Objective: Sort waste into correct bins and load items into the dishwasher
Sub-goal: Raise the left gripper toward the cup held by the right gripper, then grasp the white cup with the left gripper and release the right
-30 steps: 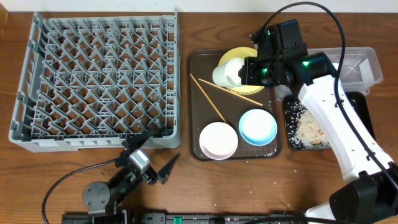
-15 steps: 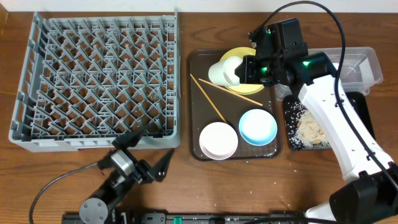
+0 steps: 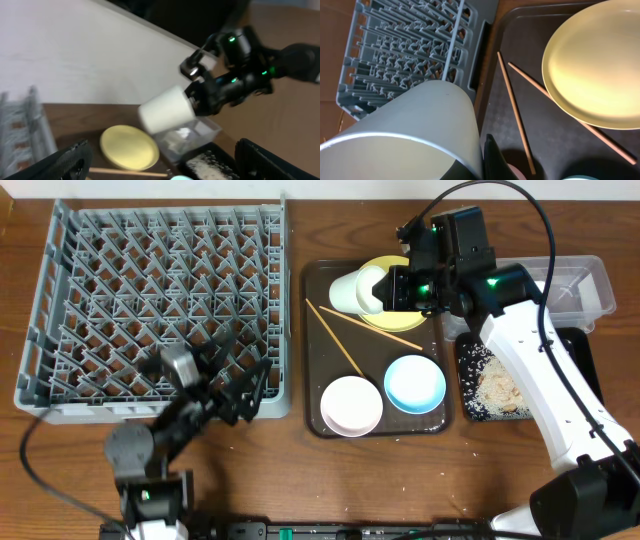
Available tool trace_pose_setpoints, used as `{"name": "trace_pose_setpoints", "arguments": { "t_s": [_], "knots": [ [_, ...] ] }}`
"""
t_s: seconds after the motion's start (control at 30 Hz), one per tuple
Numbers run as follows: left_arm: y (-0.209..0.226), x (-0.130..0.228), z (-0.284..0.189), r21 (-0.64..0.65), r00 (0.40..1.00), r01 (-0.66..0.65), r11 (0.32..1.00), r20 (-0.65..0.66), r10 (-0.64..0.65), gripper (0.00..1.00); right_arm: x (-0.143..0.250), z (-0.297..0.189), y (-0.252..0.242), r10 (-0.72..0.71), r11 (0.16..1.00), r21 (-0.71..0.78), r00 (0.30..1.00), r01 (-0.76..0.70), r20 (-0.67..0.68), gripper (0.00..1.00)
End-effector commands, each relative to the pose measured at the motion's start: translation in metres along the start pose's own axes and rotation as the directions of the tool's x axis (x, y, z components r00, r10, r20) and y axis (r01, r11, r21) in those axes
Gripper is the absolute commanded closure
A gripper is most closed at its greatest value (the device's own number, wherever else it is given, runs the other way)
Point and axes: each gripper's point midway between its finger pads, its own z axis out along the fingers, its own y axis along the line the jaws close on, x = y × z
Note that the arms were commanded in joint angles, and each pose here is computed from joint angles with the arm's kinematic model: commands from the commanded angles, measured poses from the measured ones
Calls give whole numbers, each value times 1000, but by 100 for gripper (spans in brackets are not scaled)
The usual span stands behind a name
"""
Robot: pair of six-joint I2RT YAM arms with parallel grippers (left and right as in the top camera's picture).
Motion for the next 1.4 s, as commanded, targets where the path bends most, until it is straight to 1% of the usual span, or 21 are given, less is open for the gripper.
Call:
{"name": "trace_pose_setpoints", "arguments": {
  "t_s": [0.0, 0.03, 0.07, 0.1, 0.17, 0.2, 0.3, 0.4, 0.5, 0.57, 0.63, 0.73, 0.8, 0.9, 0.93, 0.97, 1.07, 1.23, 1.37],
  "knots": [
    [-12, -11, 14, 96, 986, 162, 982, -65, -156, 7, 1, 1, 5, -17, 1000, -23, 1000, 17, -5, 99],
    [-10, -16, 18, 98, 960, 279, 955, -67, -273, 2, -1, 1, 4, -18, 1000, -20, 1000, 18, 1, 99],
    [-9, -20, 20, 102, 924, 382, 918, -70, -377, 2, -3, 1, 3, -12, 1000, -18, 1000, 12, 9, 99],
    [-8, -22, 22, 104, 876, 482, 870, -77, -476, 2, -5, 1, 2, -7, 1000, -18, 1000, 7, 16, 99],
    [-2, -19, 25, 78, 754, 656, 751, -98, -649, 2, -11, 3, 0, 16, 1000, -22, 999, -15, 31, 99],
    [2, -16, 27, 61, 708, 706, 706, -105, -698, 2, -13, 3, 1, 23, 999, -29, 999, -22, 40, 99],
    [13, -6, 31, 22, 666, 744, 668, -112, -738, 2, -19, 7, 5, 40, 997, -64, 998, -37, 51, 99],
    [14, 5, 32, 8, 641, 761, 649, -165, -749, 2, -21, 16, 14, 49, 990, -131, 998, -44, 34, 99],
    [7, 15, 31, 6, 620, 770, 637, -242, -747, 2, -17, 28, 30, 28, 964, -263, 999, -32, -18, 99],
    [3, 21, 30, 5, 606, 776, 631, -285, -743, 2, -12, 33, 48, -36, 914, -405, 998, 11, -53, 99],
    [1, 24, 29, 5, 598, 779, 627, -308, -740, 2, -5, 33, 68, -113, 833, -551, 991, 56, -71, 99],
    [-4, 27, 27, 9, 589, 781, 625, -345, -731, 2, 3, 34, 82, -172, 734, -677, 981, 63, -95, 99],
    [-6, 28, 26, 10, 587, 781, 624, -355, -728, 2, 8, 35, 85, -192, 691, -721, 975, 53, -112, 99],
    [-6, 29, 26, 10, 586, 781, 624, -358, -727, 2, 20, 32, 93, -253, 596, -801, 960, 59, -118, 99],
    [-6, 29, 26, 10, 586, 781, 624, -358, -727, 2, 21, 32, 94, -261, 584, -810, 958, 59, -118, 99],
    [-6, 29, 26, 10, 586, 781, 624, -358, -727, 2, 25, 27, 98, -283, 547, -835, 952, 63, -114, 99],
    [-6, 29, 26, 10, 586, 781, 624, -358, -727, 2, 35, 22, 107, -329, 473, -878, 939, 69, -103, 99],
    [-6, 29, 26, 10, 586, 781, 624, -358, -727, 2, 47, 27, 121, -360, 460, -885, 927, 74, -110, 99],
    [-6, 29, 26, 10, 586, 781, 624, -358, -727, 2, 60, 38, 132, -376, 484, -872, 917, 74, -131, 99]
  ]
}}
